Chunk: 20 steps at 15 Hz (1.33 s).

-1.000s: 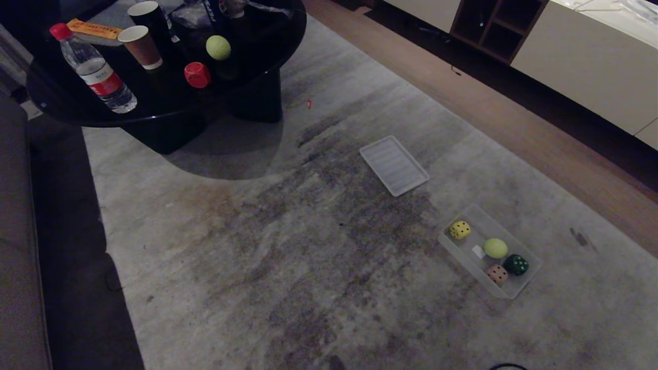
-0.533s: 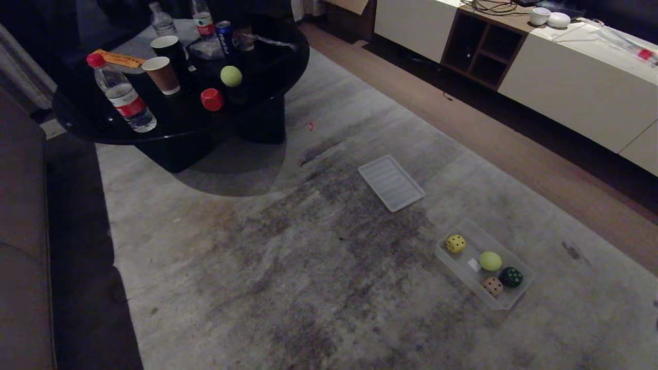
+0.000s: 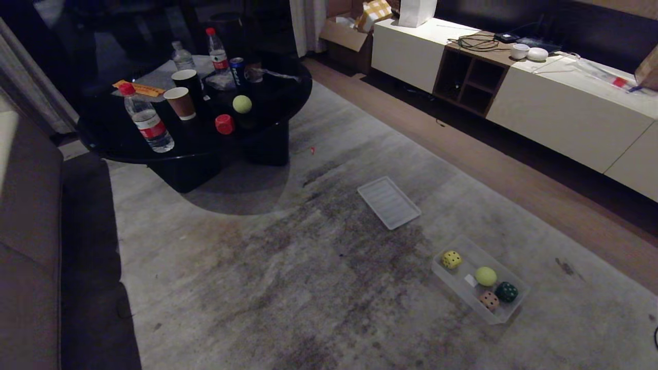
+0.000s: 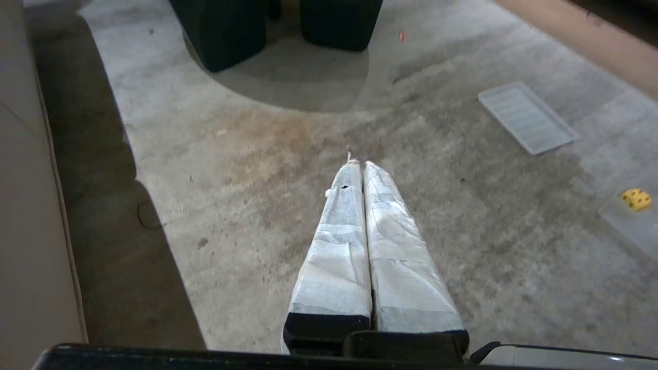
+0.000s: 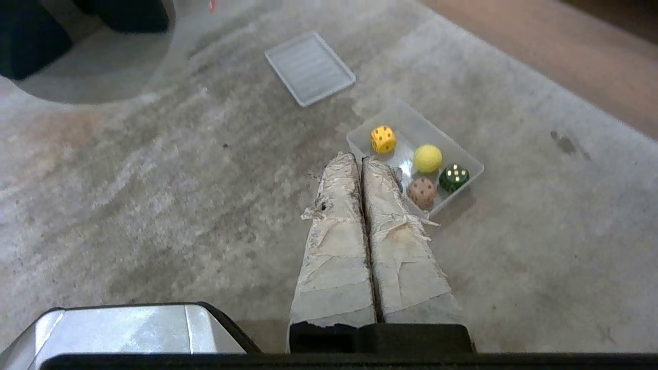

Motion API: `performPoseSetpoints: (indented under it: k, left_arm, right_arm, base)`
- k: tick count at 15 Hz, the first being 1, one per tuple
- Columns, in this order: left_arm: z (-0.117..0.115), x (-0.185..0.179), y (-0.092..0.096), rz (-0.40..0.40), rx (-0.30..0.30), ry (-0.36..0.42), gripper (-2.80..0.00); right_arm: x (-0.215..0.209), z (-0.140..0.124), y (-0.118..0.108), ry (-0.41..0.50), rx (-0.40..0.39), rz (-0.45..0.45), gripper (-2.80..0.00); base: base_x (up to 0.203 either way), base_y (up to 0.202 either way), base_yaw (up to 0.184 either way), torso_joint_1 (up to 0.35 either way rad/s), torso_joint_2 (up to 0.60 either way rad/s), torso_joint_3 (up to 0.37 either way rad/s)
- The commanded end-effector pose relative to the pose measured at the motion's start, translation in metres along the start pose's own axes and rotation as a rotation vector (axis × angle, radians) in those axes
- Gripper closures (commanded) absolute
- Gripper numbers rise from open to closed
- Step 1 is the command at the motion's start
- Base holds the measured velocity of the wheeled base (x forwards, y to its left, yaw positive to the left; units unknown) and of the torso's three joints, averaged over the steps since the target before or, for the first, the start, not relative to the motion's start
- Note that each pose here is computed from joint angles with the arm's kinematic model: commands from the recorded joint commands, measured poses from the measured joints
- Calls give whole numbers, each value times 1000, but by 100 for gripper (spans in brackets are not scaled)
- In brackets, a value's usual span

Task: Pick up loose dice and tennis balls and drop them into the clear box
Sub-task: Pick up toys out of the box

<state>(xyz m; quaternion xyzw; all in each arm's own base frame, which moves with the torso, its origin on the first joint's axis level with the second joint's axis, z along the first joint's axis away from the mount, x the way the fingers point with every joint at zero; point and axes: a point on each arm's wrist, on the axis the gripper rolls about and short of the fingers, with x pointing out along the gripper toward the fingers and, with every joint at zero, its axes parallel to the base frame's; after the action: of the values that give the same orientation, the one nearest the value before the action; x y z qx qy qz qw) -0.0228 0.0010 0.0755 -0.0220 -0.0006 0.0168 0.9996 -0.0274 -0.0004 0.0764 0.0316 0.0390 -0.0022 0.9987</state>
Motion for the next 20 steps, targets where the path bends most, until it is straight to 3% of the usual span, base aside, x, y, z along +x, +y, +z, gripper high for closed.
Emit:
performPoseSetpoints:
  k: [1,20]
  left_arm:
    - [0,0,0,0,0,2,0]
    - [0,0,0,-3,7,4,0]
  right_arm:
    - [0,0,0,2,1,0,0]
    - [0,0,0,1,17,-3,0]
  base:
    - [0,0,0,7,0,203]
    - [0,0,0,3,3,204]
